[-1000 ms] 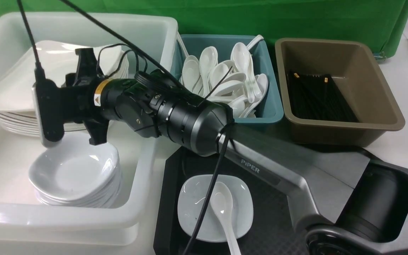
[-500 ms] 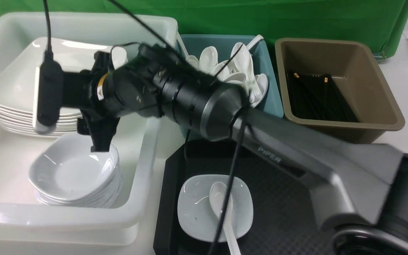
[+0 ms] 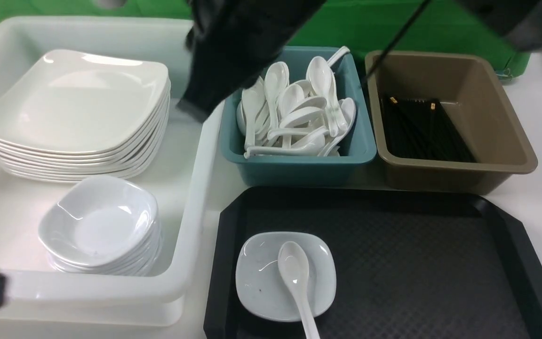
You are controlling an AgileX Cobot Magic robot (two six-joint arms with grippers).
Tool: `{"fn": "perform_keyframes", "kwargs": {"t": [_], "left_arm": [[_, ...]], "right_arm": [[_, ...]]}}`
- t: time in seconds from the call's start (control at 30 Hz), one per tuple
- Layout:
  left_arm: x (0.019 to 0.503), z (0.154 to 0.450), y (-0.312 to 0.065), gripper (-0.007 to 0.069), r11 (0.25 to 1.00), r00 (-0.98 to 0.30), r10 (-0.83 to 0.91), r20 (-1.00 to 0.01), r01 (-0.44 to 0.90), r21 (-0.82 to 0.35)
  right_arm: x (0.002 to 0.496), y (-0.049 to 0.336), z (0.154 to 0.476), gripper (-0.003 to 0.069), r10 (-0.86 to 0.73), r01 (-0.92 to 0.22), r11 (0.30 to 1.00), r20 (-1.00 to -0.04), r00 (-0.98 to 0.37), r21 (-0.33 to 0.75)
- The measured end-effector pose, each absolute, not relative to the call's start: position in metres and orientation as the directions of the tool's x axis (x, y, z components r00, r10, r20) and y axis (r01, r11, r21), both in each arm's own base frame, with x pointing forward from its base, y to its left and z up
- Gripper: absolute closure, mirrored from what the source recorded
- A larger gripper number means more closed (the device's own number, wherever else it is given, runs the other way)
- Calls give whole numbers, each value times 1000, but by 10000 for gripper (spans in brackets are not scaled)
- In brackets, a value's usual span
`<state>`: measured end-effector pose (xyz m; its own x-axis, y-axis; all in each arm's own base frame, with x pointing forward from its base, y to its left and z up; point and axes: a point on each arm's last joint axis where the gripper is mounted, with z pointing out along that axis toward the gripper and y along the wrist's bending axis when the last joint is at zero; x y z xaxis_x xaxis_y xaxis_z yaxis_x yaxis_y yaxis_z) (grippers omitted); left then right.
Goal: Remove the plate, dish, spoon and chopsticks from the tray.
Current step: Use the left arm to grab a soup spoon from the plate
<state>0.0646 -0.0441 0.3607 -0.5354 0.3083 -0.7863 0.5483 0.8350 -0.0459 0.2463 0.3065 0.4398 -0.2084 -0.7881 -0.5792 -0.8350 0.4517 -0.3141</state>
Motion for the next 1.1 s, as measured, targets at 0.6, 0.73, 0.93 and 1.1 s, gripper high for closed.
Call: {"fn": "perform_keyframes", "kwargs": {"t": [0.6, 0.73, 0.93, 1.1], "left_arm": [[177, 263, -182, 608, 732, -783, 485, -391, 607, -308], [184, 254, -227, 608, 750, -799, 503, -330, 593, -292], [212, 240, -275, 541, 800, -831, 505, -231, 552, -235], [246, 220, -281, 360, 877, -903, 408, -135, 429, -217]], "right_arm": [[102, 97, 383, 628, -602, -645, 750, -556, -573, -147], [81, 71, 372, 626, -572, -632, 764, -590, -571, -129], [58, 41, 368, 624, -522, -624, 774, -666, -533, -107], [44, 23, 369, 617, -481, -619, 780, -717, -504, -89]]}}
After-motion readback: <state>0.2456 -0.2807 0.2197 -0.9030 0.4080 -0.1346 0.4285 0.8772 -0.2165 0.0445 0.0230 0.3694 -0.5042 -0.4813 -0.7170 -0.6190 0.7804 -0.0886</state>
